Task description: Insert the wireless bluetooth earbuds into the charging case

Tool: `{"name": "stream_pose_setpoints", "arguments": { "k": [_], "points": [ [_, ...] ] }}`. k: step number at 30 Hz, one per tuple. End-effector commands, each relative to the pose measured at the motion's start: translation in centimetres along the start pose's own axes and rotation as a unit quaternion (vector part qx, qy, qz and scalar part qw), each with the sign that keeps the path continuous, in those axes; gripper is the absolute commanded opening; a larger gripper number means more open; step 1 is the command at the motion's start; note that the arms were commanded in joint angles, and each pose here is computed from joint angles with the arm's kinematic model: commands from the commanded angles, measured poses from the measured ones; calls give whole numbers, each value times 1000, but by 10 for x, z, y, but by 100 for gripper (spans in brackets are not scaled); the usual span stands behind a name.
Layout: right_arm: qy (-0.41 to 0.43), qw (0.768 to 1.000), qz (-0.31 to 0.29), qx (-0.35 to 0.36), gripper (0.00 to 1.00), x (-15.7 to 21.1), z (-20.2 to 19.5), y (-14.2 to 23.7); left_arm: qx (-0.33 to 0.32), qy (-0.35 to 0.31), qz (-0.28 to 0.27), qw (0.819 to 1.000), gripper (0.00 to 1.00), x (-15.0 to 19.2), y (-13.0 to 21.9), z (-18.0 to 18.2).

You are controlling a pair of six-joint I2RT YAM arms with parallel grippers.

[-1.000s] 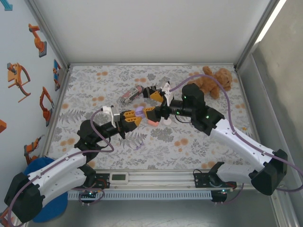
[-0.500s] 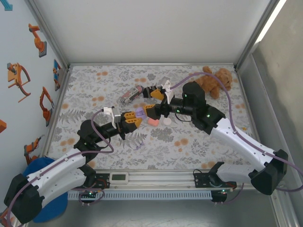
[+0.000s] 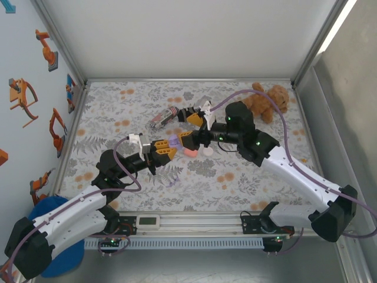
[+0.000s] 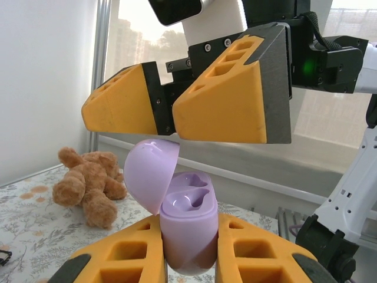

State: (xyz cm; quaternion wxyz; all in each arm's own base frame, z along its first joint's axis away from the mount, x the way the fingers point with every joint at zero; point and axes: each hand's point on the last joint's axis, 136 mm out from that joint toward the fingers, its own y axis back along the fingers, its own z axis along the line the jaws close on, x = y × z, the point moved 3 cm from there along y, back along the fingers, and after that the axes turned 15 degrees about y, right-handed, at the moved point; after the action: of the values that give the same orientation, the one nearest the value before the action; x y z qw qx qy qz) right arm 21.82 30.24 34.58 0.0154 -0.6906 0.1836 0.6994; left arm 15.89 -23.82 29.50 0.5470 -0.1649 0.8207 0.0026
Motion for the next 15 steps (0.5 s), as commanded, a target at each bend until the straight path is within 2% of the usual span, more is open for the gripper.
{"name": "stream_pose_setpoints", "arguments": {
  "k": [1,15],
  "points": [
    [1,1000,-8,4,83,-12,-3,1,13,-22,-12,1000,0,-11,-1,-9],
    [1,1000,-7,17,83,-16,-7,2,10,-23,-8,1000,0,-9,-1,-8]
  ]
}}
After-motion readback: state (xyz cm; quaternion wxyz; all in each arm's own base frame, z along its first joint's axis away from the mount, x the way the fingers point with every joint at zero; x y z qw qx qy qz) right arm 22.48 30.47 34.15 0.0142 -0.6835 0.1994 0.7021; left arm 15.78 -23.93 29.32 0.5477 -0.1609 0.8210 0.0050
